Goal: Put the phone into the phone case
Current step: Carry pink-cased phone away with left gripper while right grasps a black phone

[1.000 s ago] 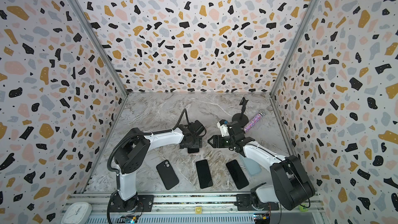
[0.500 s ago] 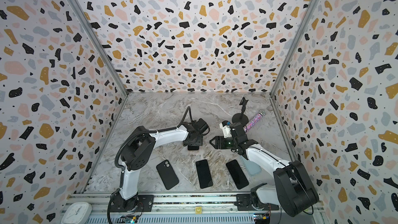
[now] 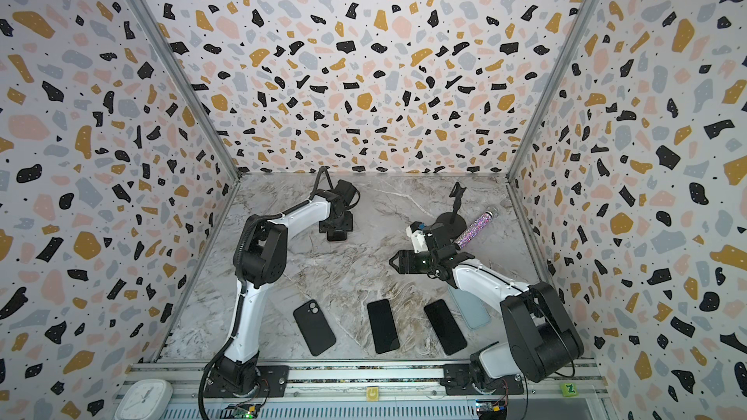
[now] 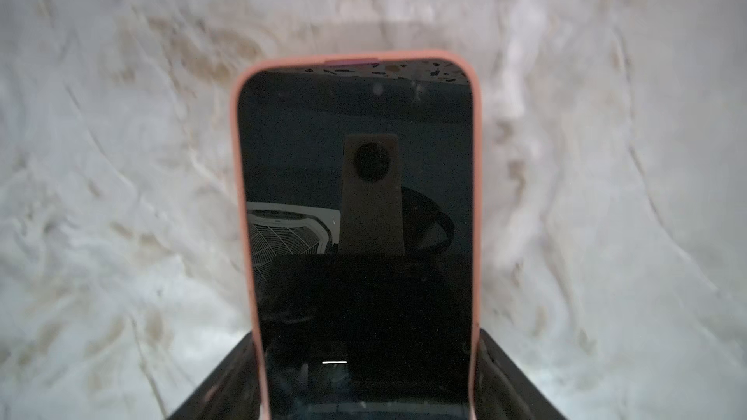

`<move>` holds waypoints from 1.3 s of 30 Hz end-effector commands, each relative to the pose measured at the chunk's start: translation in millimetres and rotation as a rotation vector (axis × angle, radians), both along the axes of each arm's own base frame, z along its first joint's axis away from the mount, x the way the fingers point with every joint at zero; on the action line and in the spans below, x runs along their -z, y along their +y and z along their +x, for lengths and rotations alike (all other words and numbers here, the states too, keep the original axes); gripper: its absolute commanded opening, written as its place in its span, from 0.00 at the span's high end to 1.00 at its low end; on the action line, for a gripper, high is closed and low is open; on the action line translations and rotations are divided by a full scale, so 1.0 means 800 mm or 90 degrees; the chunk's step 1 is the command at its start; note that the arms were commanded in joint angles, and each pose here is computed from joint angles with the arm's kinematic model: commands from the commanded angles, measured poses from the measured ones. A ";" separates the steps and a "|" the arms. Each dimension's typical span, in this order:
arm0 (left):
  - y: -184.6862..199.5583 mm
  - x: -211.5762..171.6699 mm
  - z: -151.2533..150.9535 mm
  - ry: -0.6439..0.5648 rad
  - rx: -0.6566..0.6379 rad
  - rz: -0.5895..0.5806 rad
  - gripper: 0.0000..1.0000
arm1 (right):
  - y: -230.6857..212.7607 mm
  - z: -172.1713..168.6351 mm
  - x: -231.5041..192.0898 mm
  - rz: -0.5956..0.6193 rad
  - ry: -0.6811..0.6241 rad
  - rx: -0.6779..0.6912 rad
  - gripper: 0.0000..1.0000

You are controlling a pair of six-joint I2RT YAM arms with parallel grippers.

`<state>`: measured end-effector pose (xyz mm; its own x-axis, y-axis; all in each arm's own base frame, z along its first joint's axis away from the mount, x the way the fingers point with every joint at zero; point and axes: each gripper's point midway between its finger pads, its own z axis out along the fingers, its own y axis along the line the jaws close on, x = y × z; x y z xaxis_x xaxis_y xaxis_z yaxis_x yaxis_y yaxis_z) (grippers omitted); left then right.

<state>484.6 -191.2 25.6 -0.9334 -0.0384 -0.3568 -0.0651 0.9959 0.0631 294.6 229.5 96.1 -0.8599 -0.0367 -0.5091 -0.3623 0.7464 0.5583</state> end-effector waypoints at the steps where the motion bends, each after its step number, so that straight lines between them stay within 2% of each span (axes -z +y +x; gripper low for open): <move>1: -0.008 0.000 0.010 0.017 0.041 -0.002 0.40 | 0.005 0.005 -0.009 -0.015 -0.010 -0.006 0.30; 5: -0.007 0.009 0.018 0.030 0.064 0.002 0.38 | 0.004 0.003 -0.009 -0.023 -0.010 -0.006 0.30; 10: 0.001 0.016 0.007 0.051 0.079 0.008 0.21 | 0.000 -0.006 -0.009 -0.042 -0.009 -0.013 0.30; 14: 0.005 -0.012 -0.001 0.030 0.079 0.002 0.05 | -0.003 -0.027 -0.009 -0.076 0.000 -0.026 0.30; 17: -0.001 -0.055 -0.015 -0.006 0.084 -0.022 0.02 | -0.008 -0.057 -0.004 -0.122 0.006 -0.029 0.29; 20: -0.009 -0.101 -0.053 -0.051 0.098 -0.047 0.01 | -0.009 -0.103 0.002 -0.171 0.005 -0.031 0.27; 23: -0.019 -0.114 -0.117 -0.073 0.114 -0.096 0.00 | -0.004 -0.153 0.016 -0.188 0.024 -0.032 0.27; 27: -0.022 -0.091 -0.203 -0.057 0.124 -0.166 0.01 | 0.005 -0.206 0.039 -0.236 0.044 -0.045 0.24; 30: -0.021 -0.068 -0.250 -0.038 0.128 -0.206 0.01 | 0.013 -0.230 0.049 -0.273 0.051 -0.053 0.21; 34: -0.020 -0.053 -0.279 -0.019 0.133 -0.241 0.00 | 0.026 -0.241 0.055 -0.295 0.051 -0.061 0.16; 39: -0.023 -0.041 -0.297 -0.003 0.134 -0.280 0.00 | 0.041 -0.244 0.065 -0.316 0.061 -0.072 0.12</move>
